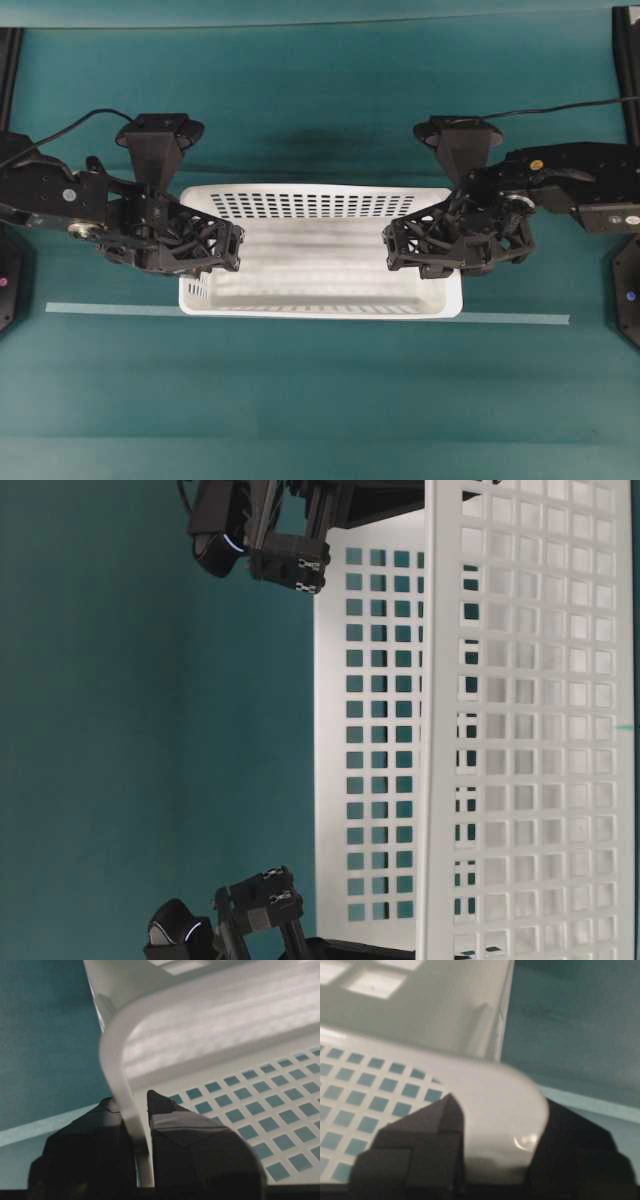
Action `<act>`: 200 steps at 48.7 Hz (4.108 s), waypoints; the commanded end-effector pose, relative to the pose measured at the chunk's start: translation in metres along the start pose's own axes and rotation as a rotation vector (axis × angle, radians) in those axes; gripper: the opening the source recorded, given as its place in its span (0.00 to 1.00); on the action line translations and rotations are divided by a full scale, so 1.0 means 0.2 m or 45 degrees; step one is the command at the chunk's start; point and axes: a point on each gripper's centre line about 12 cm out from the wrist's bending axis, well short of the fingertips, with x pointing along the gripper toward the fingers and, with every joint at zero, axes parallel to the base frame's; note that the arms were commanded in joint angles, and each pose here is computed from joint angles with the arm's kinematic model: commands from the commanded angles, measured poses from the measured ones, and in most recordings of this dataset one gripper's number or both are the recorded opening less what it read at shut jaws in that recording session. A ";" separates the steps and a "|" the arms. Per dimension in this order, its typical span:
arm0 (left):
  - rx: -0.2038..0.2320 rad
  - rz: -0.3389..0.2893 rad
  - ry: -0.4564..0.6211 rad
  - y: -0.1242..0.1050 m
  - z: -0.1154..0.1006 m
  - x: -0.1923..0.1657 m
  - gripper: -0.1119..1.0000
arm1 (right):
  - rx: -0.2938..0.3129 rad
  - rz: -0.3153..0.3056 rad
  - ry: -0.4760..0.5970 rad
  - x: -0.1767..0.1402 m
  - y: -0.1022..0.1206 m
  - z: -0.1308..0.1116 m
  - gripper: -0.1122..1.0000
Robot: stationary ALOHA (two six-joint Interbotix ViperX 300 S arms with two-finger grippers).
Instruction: Lift the white basket with both hands.
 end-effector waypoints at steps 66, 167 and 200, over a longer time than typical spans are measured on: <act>0.028 -0.128 -0.035 -0.03 0.02 0.01 0.85 | -0.019 0.072 -0.062 -0.01 -0.01 0.08 0.97; 1.075 -1.110 -0.727 0.22 -0.13 -1.33 0.85 | -1.245 1.130 -1.213 -1.25 -0.21 -0.24 0.96; 1.268 -1.074 -0.795 0.25 -0.15 -1.30 0.85 | -1.210 1.151 -1.268 -1.14 -0.25 -0.21 0.93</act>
